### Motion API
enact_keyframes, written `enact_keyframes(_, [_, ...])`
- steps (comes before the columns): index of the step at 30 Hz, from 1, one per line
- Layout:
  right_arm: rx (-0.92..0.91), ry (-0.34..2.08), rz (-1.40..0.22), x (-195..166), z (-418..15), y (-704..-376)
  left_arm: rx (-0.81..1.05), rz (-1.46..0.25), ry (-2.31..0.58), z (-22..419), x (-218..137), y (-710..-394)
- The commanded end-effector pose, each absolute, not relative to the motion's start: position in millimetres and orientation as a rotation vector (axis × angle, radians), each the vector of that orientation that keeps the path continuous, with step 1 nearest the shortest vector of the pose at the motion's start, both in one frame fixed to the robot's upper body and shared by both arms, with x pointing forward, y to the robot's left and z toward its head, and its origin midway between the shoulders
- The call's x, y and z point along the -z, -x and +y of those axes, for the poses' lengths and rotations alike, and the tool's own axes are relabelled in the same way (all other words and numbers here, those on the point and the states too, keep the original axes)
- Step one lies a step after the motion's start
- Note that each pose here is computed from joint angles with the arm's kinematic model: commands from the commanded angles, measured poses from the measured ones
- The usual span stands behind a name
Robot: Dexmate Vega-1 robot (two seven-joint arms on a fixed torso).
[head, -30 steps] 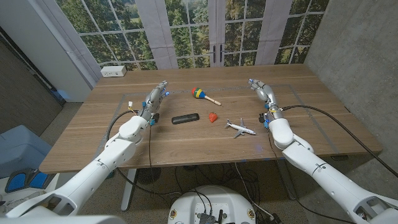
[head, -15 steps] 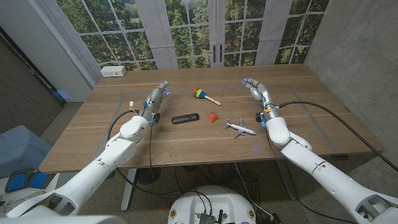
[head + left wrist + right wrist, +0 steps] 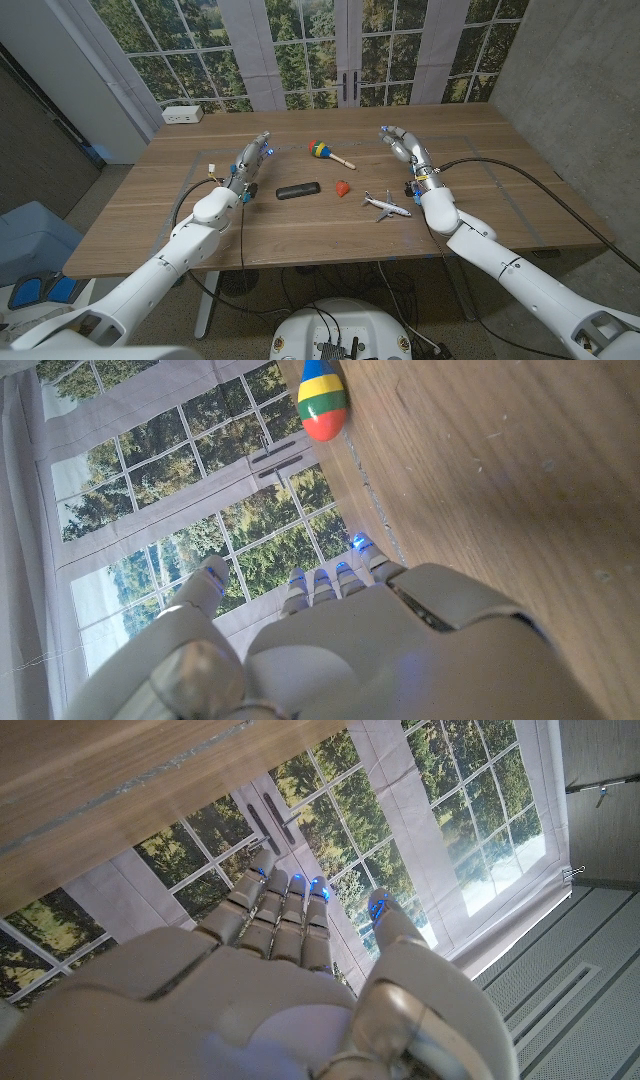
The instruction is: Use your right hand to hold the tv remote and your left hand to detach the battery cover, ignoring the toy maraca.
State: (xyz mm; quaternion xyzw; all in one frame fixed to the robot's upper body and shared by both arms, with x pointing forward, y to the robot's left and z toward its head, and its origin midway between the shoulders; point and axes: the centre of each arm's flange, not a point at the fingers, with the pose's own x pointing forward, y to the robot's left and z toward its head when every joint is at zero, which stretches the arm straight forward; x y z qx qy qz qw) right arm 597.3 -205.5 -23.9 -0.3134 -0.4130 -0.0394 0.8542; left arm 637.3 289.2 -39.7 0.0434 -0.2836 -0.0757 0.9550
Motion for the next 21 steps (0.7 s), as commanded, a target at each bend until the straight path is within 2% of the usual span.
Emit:
enact_keyframes(1, [0.092, 0.739, -0.892, 27.1, -185.0, -587.5, 0.163, -0.590, -0.079, 293.1, 39.5, -637.8])
enact_keyframes(21, [0.065, 0.820, -0.896, 29.8, -169.0, -581.7, 0.173, -0.592, -0.072, 297.7, 41.6, -637.7])
